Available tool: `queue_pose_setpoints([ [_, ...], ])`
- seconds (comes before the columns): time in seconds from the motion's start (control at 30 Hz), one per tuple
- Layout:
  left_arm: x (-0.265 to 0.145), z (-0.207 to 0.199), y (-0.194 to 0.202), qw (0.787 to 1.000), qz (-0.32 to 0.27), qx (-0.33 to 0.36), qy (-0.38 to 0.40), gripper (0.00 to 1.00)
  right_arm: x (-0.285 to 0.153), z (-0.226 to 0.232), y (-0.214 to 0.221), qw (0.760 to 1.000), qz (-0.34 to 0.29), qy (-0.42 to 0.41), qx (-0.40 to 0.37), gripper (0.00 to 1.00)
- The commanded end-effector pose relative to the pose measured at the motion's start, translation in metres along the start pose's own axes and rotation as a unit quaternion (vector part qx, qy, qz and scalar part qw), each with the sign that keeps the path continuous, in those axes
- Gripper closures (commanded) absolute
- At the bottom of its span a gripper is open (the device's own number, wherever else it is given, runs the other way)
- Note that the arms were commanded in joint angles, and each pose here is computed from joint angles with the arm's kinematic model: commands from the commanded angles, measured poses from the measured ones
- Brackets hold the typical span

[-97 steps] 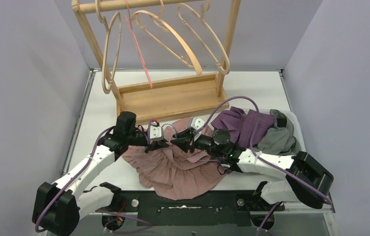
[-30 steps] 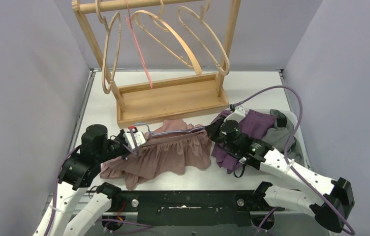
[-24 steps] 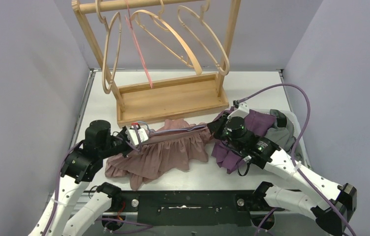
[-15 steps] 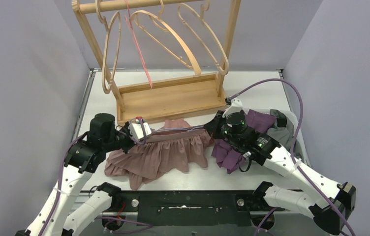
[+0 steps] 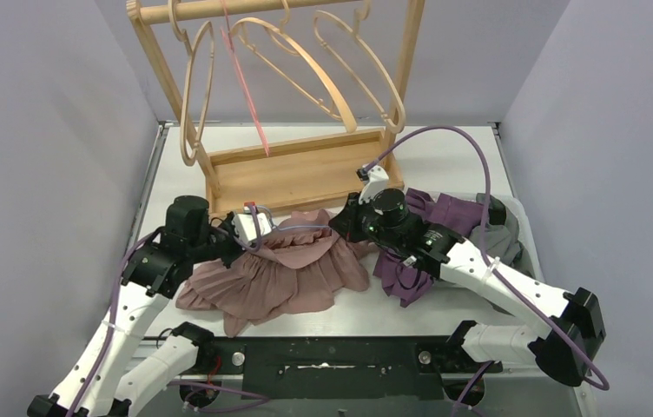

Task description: Place the skirt on the hanger

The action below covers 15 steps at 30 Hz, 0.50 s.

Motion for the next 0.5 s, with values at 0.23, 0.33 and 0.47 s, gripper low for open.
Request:
queue_pose_setpoints([
  [0.23,0.013,-0.002,-0.023,0.992,-0.125,0.017,0.032,1.00,-0.011,0.054,-0.034,0.965,-0.119,-0.226,-0.057,1.00],
  [0.33,0.009,-0.003,-0.024,0.990,-0.136,0.024,0.023,1.00,-0.014,0.041,-0.020,0.975,-0.093,-0.190,-0.076,0.99],
  [0.47,0.004,-0.008,-0.019,0.989,-0.140,0.030,0.027,1.00,-0.035,0.024,-0.012,0.979,-0.080,-0.138,-0.127,0.61],
])
Point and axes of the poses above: each gripper's point midway between its finger pads, its own x axis out along the fingers, its own z axis along the line the jaws close on, y = z × x, the point moved 10 cm from there along -x, back along the fingers, and after that the axes turned 14 degrees about -x, right-handed, at the moved point
